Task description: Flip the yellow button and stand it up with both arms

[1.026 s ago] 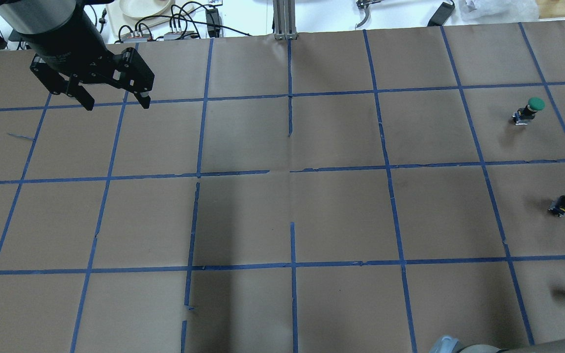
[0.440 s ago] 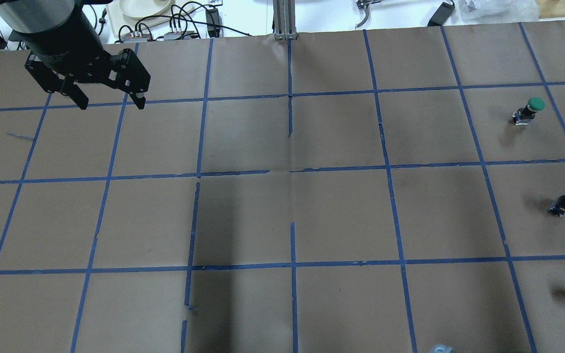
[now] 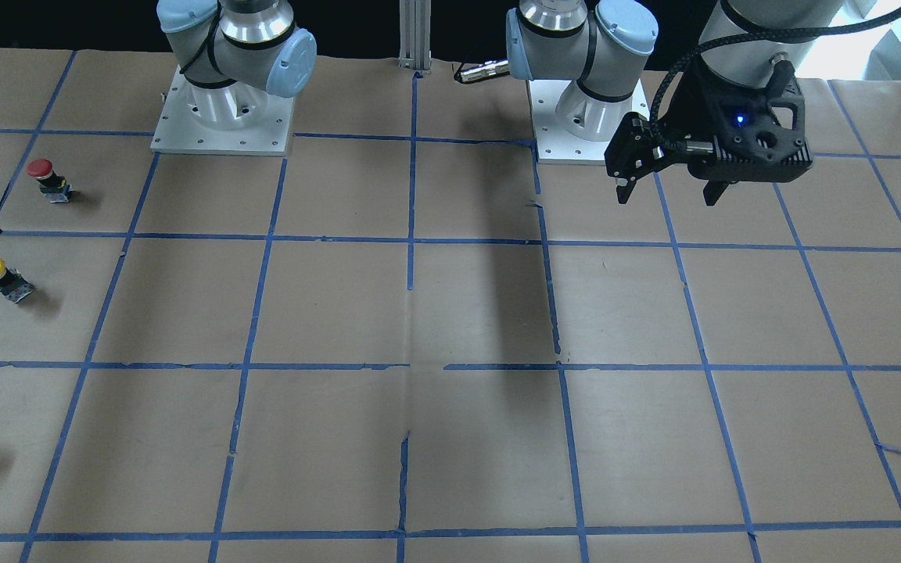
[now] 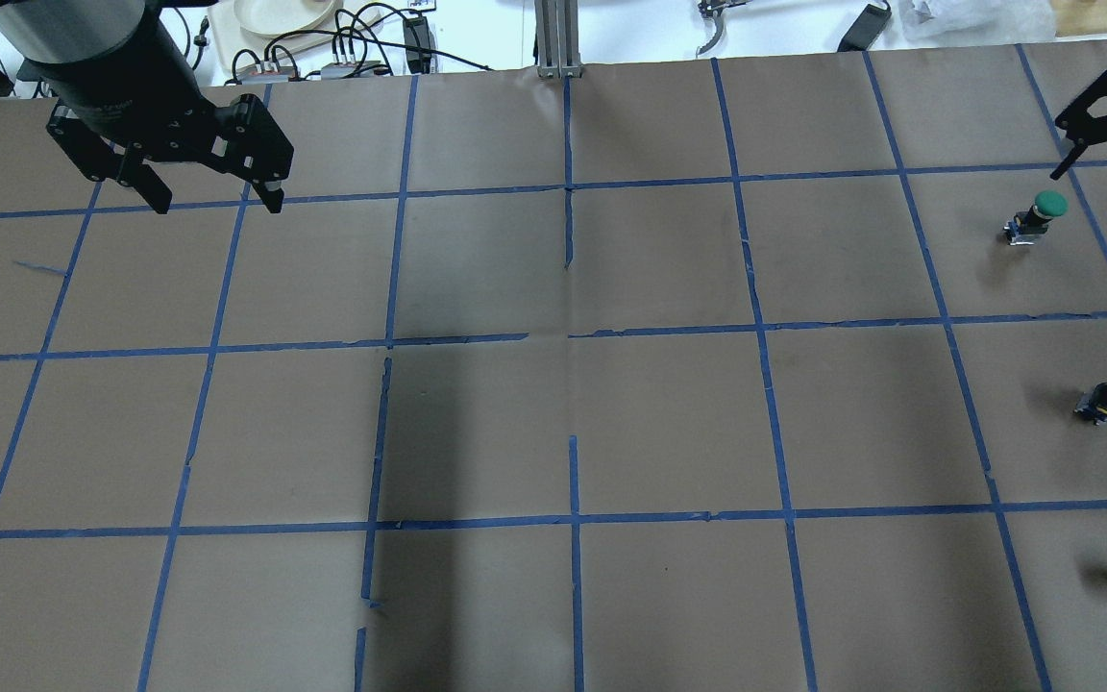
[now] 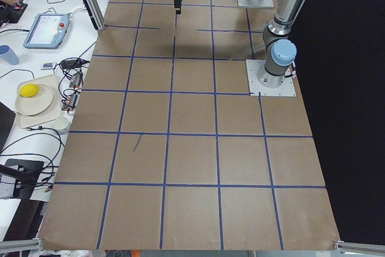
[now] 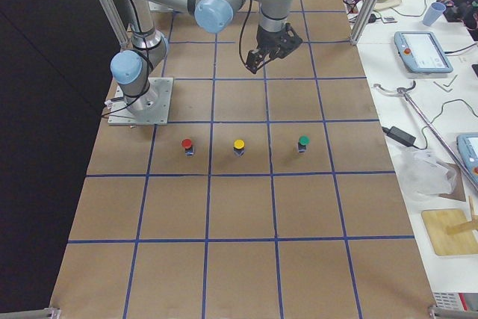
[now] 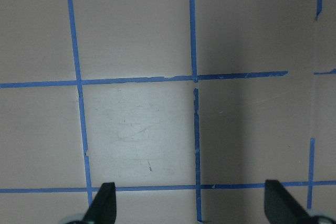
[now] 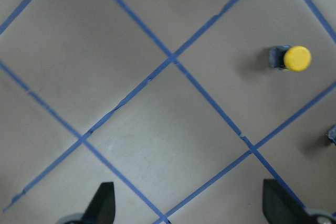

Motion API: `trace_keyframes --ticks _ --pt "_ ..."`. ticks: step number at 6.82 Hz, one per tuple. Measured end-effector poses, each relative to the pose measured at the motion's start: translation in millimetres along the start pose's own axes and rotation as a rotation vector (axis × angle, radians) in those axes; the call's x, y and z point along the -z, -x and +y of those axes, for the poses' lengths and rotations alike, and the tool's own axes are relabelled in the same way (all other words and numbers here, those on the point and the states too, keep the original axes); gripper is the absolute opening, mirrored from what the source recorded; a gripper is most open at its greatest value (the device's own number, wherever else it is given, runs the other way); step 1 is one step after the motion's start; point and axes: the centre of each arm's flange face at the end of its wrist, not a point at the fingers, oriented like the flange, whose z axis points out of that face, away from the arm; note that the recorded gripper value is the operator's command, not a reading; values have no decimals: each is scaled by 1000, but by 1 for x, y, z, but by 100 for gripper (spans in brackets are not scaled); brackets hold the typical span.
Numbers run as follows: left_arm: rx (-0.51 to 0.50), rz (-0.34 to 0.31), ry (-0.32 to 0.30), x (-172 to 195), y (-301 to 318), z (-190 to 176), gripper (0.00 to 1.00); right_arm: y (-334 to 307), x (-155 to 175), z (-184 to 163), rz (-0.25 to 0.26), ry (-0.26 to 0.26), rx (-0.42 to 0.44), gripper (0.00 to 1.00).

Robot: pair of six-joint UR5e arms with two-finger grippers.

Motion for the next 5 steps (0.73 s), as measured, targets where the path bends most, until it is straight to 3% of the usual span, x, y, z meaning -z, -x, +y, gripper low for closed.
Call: trace_keyframes --ticks 2,4,5 --pt "0 1 -1 0 0 0 99 71 7 57 -21 -10 352 100" --pt "1 3 -3 1 0 0 99 154 0 139 -6 -9 599 100" --pt "1 3 -3 1 0 0 99 178 -4 168 0 -6 675 100"
